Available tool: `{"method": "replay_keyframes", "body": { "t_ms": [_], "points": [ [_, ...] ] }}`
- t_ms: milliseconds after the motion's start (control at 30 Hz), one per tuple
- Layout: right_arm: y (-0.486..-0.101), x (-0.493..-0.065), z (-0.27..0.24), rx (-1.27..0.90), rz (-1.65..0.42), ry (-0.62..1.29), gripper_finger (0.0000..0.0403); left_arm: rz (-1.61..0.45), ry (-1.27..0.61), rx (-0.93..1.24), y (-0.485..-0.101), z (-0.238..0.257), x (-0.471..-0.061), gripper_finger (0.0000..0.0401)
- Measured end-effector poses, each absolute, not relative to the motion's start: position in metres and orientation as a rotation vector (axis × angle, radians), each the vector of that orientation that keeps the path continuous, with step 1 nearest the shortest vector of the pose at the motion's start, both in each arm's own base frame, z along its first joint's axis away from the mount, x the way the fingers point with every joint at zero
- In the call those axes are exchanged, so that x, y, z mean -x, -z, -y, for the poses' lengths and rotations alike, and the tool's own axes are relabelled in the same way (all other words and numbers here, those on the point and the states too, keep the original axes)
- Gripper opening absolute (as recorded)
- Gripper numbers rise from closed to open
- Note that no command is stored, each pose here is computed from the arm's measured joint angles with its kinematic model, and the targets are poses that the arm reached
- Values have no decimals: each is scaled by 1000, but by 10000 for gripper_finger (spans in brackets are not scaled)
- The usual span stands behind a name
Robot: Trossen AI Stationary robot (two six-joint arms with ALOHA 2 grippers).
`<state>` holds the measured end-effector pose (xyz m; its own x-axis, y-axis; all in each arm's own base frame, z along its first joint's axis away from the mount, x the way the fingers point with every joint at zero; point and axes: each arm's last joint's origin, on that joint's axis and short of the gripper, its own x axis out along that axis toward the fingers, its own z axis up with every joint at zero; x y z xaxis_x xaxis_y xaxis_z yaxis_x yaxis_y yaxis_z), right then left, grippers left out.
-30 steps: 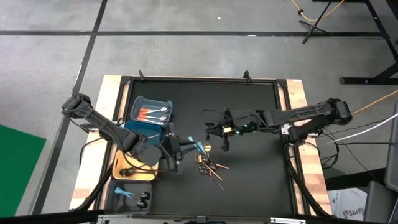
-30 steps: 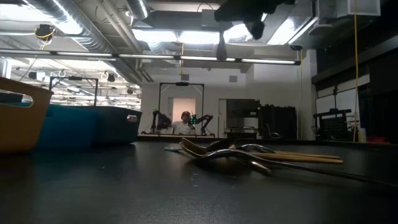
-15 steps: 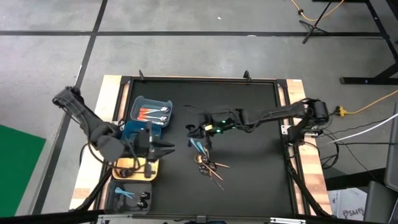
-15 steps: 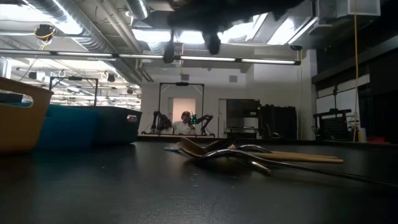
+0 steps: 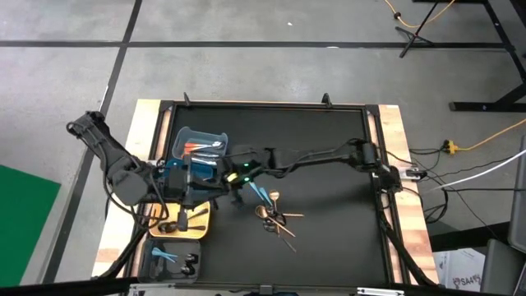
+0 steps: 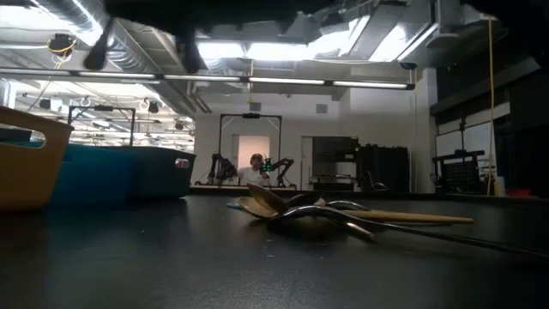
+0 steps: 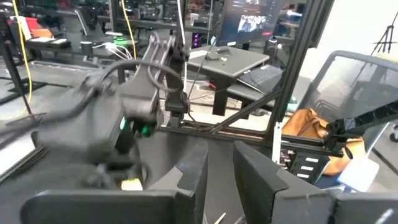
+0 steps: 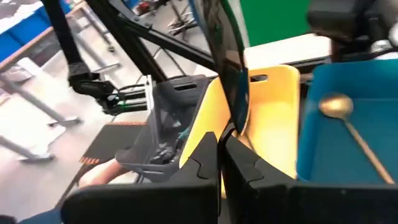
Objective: Sort silverware by color (type)
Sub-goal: Put the black spoon into the orange bin
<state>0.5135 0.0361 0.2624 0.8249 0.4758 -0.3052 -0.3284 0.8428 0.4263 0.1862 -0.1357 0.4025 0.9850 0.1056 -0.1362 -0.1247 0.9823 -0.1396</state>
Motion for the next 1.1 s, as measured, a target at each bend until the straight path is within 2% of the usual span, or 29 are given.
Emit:
{"method": "replay_keyframes", "body": {
  "t_ms": [200,533,1100],
  "points": [
    [-243,-546,-42,-371,-399,-479,0,-128,-115,116,-403,136,-186,71],
    [-203,-562,-52,-370,-430,-477,0,-130,-116,111,-403,136,-186,71],
    [-193,-565,-57,-362,-417,-471,0,-151,-119,97,-400,135,-186,71]
  ]
}}
